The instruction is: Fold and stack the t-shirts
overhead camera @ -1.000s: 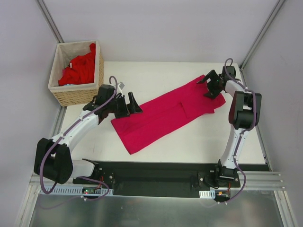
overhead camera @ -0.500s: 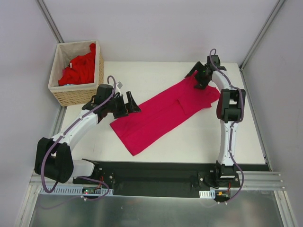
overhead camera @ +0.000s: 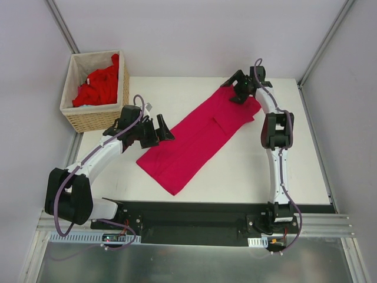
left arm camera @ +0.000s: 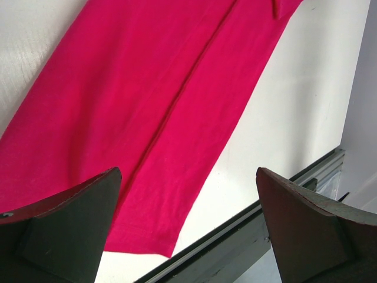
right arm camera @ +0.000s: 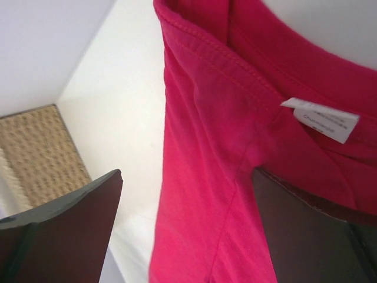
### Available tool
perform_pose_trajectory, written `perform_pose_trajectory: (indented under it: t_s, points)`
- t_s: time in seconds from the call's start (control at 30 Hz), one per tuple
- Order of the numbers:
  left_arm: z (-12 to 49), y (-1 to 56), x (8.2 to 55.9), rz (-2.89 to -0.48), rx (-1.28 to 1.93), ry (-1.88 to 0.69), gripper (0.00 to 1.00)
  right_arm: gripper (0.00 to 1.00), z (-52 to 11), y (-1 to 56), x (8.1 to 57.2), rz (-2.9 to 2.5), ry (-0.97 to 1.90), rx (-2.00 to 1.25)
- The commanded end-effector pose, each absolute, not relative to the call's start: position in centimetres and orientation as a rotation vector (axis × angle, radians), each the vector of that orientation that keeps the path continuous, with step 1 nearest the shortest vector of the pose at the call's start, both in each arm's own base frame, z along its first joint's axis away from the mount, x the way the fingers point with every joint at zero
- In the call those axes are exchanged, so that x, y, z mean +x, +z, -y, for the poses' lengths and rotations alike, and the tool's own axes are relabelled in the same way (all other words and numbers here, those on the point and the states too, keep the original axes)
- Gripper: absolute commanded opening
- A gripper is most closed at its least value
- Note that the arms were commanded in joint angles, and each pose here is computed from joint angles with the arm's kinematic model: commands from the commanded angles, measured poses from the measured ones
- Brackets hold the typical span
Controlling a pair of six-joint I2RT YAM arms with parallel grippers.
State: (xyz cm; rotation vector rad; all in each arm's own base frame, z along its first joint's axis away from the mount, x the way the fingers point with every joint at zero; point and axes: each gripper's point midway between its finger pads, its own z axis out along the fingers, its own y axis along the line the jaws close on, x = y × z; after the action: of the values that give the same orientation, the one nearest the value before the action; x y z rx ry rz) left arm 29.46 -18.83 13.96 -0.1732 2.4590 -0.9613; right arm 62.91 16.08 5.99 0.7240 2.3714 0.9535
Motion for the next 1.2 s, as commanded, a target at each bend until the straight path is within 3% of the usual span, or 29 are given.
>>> perform_pose_trajectory:
  t_s: [0.0,0.2,0.33,0.43,0.57,0.8,1.17]
  points:
    - [18.4,13.8,29.9,-2.455,-0.169,-0.937,0.99,0.96,-18.1,4.6,64.7,-2.303,1.111,0.818]
    - [18.1,13.4,30.1,-2.461,-0.186,-0.914,0.99,0.96,-19.0,6.2,67.2,-2.173,1.201,0.821]
    - [18.1,13.9,30.3,-2.444,-0.189,-0.914,0.99,0.96,-18.8,10.5,66.9,-2.121,1.186,0.696]
    - [17.9,15.2,30.2,-2.396,-0.176,-0.914,0.99,0.96,-18.7,18.4,64.9,-2.048,1.134,0.526]
    - [17.8,18.2,29.9,-2.303,-0.118,-0.923,0.99,0.96,-20.4,30.5,58.2,-1.966,1.123,0.307]
    - [16.2,20.9,28.5,-2.247,-0.132,-0.858,0.99,0.96,-28.0,26.5,42.4,-2.267,1.042,0.075]
    - [11.3,20.4,27.4,-2.241,-0.303,-0.718,0.99,0.96,-32.8,19.1,29.8,-2.444,0.944,-0.129]
